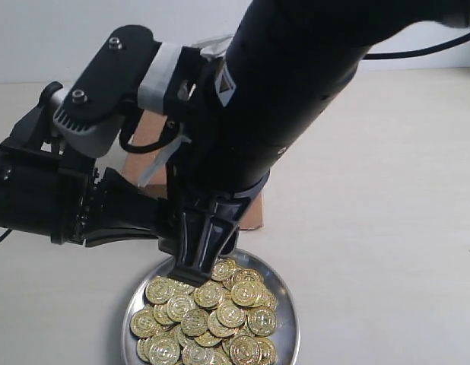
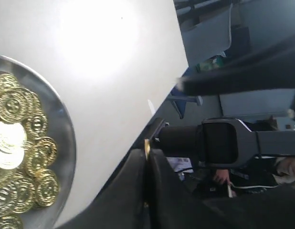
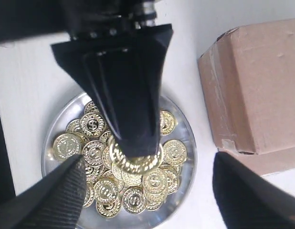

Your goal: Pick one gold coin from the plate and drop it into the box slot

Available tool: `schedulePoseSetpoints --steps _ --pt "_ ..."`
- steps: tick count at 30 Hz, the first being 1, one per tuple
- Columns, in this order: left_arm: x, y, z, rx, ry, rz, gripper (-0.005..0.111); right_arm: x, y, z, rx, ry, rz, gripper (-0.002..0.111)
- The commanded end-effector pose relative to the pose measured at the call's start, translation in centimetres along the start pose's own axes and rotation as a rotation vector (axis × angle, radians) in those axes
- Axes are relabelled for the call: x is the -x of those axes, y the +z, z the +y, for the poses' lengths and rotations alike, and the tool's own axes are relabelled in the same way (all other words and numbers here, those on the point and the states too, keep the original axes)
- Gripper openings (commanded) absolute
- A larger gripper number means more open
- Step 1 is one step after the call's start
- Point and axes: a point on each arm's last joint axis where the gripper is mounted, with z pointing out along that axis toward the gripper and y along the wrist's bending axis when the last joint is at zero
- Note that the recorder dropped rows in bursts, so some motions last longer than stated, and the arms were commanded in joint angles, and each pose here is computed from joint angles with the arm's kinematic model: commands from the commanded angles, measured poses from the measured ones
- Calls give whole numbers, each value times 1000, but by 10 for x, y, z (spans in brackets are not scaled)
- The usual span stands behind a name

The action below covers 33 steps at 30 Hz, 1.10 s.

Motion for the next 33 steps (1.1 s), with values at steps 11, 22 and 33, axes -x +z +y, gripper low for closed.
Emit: schedulePoseSetpoints --steps 11,22,33 --pt "57 -15 -12 285 129 -173 0 -12 -59 9 -24 340 -103 2" --pt "97 -19 -35 564 282 -324 0 -15 -66 19 76 497 -80 0" --pt "132 30 -19 878 148 -351 0 -20 -70 21 76 485 -48 0"
